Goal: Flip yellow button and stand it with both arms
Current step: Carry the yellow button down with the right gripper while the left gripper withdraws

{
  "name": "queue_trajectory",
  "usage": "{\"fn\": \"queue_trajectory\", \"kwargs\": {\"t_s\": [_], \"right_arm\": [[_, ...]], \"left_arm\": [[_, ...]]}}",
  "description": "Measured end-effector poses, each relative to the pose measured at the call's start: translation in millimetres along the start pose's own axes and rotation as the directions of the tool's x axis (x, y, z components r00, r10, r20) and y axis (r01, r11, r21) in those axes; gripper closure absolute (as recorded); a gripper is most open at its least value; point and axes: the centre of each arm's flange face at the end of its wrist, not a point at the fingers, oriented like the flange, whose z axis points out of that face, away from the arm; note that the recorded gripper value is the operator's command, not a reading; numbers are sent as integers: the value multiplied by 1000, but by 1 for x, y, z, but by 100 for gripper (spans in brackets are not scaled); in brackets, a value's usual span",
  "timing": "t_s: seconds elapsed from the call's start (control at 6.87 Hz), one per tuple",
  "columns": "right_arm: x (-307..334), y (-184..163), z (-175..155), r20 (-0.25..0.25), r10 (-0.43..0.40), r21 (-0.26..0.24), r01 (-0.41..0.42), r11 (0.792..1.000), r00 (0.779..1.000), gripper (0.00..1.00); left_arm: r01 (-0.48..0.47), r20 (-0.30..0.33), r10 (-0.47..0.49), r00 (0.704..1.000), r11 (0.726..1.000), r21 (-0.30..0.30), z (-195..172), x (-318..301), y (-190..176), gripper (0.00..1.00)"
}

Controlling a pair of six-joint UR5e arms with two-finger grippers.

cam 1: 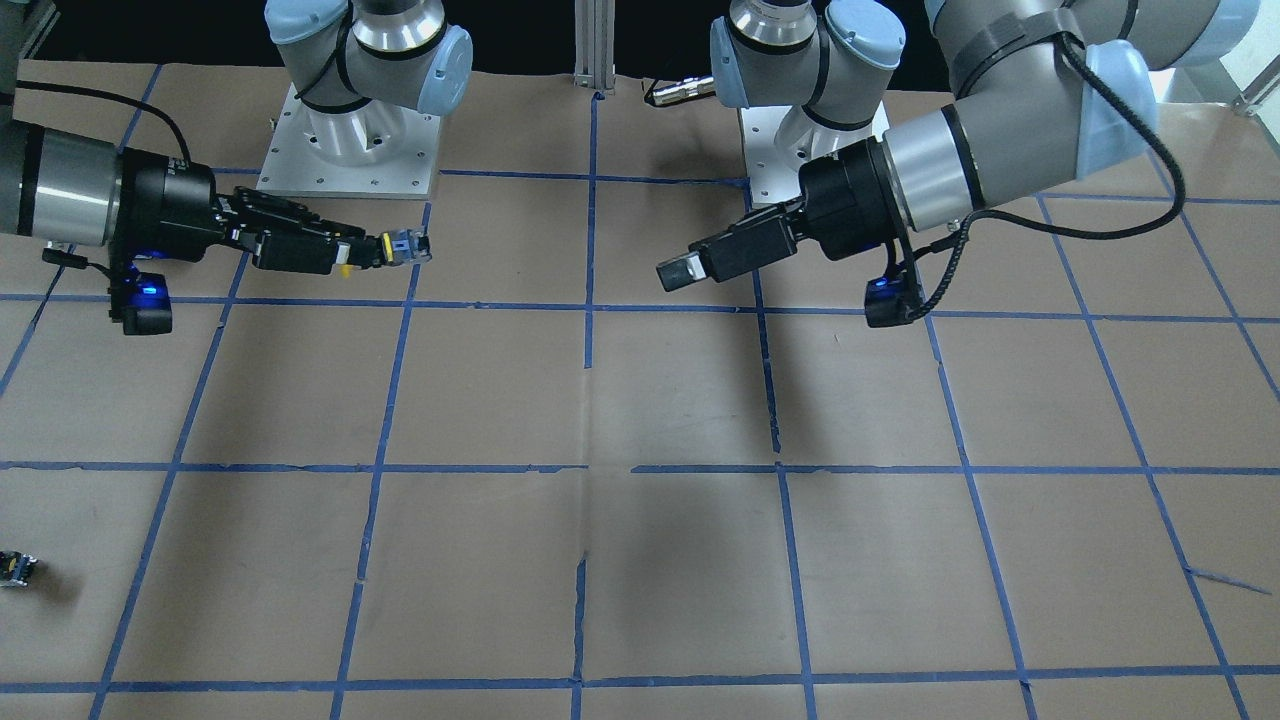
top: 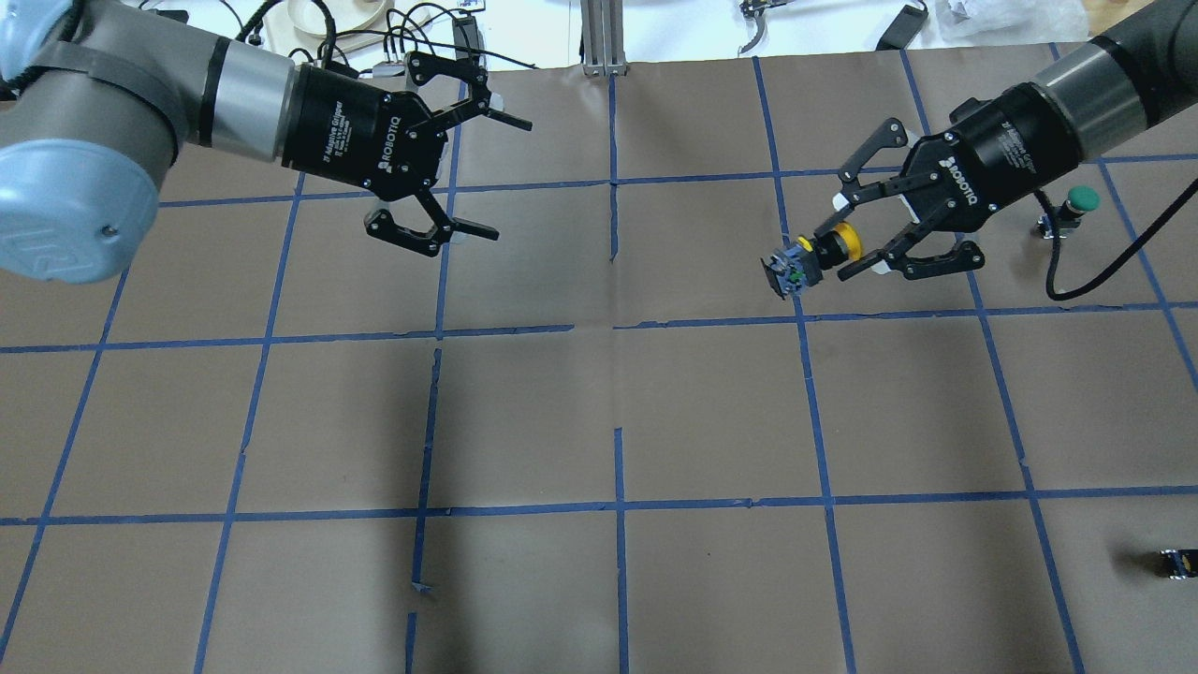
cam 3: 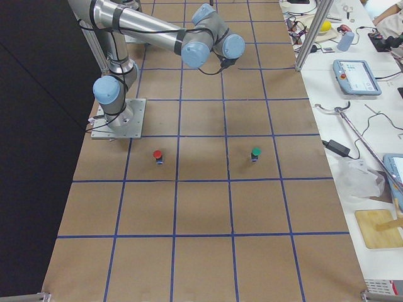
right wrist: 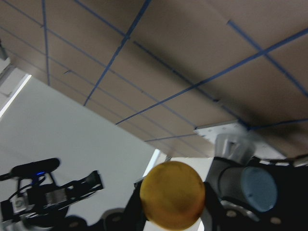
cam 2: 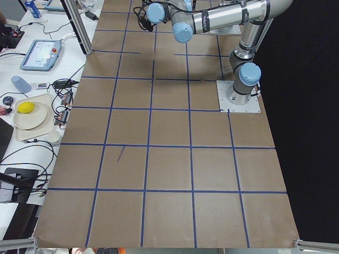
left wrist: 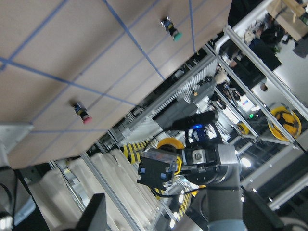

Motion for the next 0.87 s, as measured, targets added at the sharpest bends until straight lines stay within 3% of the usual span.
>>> {"fn": "queue_trajectory", "kwargs": {"t_s": [0.15, 0.29, 0.44, 0.58, 0.73, 0.87], "right_arm": [[9, -12, -12, -133, -49, 107, 63, 992, 990, 85], [16, -23, -24, -253, -81, 199, 134, 971, 964, 85], [22, -34, -36, -364, -111, 265, 216, 940, 925, 85], [33, -47, -50, -469, -131, 296, 295, 908, 873, 86], [49, -69, -68, -533, -134, 313, 343, 886, 835, 87], [71, -93, -87, -561, -125, 331, 359, 873, 819, 92]], "left_arm": [[-86, 129, 70, 989, 988, 125, -18, 2, -7, 1], [-191, 274, 129, 953, 958, 213, -34, 2, -11, 0], [-302, 415, 178, 892, 918, 257, -47, 0, -14, 0], [-444, 565, 242, 789, 860, 252, -62, -4, -13, 0], [-555, 674, 291, 679, 805, 212, -75, -7, -6, 0], [-604, 724, 321, 611, 780, 164, -81, -14, 3, 0]]}}
